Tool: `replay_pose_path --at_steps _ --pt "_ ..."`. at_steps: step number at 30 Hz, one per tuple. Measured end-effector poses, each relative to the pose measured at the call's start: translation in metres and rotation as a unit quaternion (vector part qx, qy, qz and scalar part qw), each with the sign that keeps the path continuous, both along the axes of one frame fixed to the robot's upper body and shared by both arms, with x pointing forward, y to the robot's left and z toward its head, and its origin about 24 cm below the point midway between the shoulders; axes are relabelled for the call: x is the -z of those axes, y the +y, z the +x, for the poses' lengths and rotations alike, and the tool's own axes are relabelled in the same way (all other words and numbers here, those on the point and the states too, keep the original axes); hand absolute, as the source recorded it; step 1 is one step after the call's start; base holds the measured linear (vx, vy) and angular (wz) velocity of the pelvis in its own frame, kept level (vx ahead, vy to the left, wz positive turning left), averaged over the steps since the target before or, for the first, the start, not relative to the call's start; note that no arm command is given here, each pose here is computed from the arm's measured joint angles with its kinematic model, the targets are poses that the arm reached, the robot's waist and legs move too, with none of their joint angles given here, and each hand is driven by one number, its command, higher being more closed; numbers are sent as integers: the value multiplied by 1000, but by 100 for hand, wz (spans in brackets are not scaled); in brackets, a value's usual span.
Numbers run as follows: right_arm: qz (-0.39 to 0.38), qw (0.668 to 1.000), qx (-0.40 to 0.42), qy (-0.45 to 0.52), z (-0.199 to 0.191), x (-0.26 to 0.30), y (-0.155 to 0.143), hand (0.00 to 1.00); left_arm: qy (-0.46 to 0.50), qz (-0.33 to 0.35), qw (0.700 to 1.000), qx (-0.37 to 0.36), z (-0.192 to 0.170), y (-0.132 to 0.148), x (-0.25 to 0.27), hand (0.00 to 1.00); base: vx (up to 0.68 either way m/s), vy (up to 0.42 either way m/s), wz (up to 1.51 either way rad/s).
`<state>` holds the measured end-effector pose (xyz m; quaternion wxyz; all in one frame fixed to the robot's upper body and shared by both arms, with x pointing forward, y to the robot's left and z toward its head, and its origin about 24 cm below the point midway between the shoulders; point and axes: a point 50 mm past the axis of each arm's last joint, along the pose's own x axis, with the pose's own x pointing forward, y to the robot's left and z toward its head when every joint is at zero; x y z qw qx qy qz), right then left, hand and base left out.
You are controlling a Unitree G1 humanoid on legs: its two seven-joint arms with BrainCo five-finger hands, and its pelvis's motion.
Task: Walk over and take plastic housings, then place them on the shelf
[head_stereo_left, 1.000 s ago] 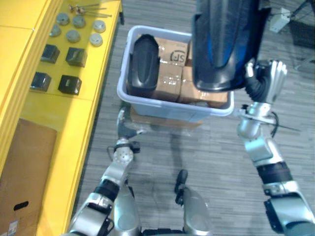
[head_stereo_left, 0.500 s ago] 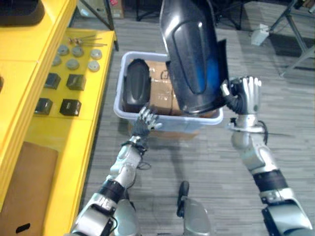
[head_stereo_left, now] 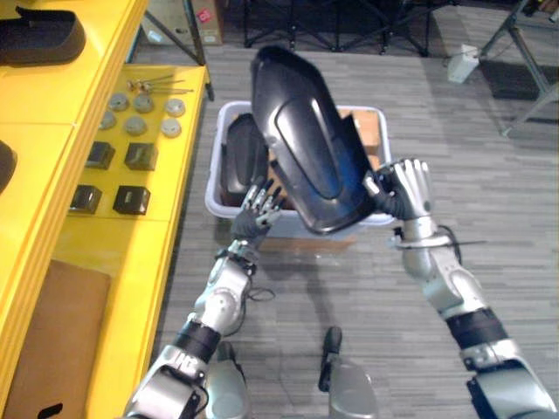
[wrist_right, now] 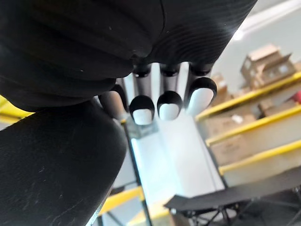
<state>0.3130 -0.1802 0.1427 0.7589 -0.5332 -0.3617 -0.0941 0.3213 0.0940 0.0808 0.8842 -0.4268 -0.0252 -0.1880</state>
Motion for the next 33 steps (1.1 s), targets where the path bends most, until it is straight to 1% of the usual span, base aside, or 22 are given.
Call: replay_pose_path --at_steps 5,7,10,13,14,19,23,27,33 --pt "-16 1000 -22 12 -3 9 8 100 -6 5 1000 4 2 -2 -5 0 0 0 0" --pt "-22 999 -29 34 -7 19 11 100 -1 8 1000 9 1 -4 -4 0 0 0 0" --pt "-33 997 -43 60 -11 30 16 100 1 25 1000 11 1 -6 -3 0 0 0 0" --pt "-31 996 -49 63 -12 32 18 100 9 36 999 7 2 -6 -3 0 -15 2 -1" --pt "-31 996 -49 63 -12 32 18 100 8 44 999 6 2 -7 -3 100 -43 5 1" --pt "-39 994 -53 86 -13 44 20 100 30 78 997 3 2 -5 1 100 -7 1 0" --pt "-37 993 -62 96 -17 50 22 100 41 117 992 -13 3 -4 3 100 13 6 2" --pt "-34 989 -81 118 -25 64 31 100 58 160 985 -38 7 0 11 100 0 0 0" --pt "-12 988 -93 120 -34 74 41 100 65 164 983 -47 7 3 15 100 0 0 0"
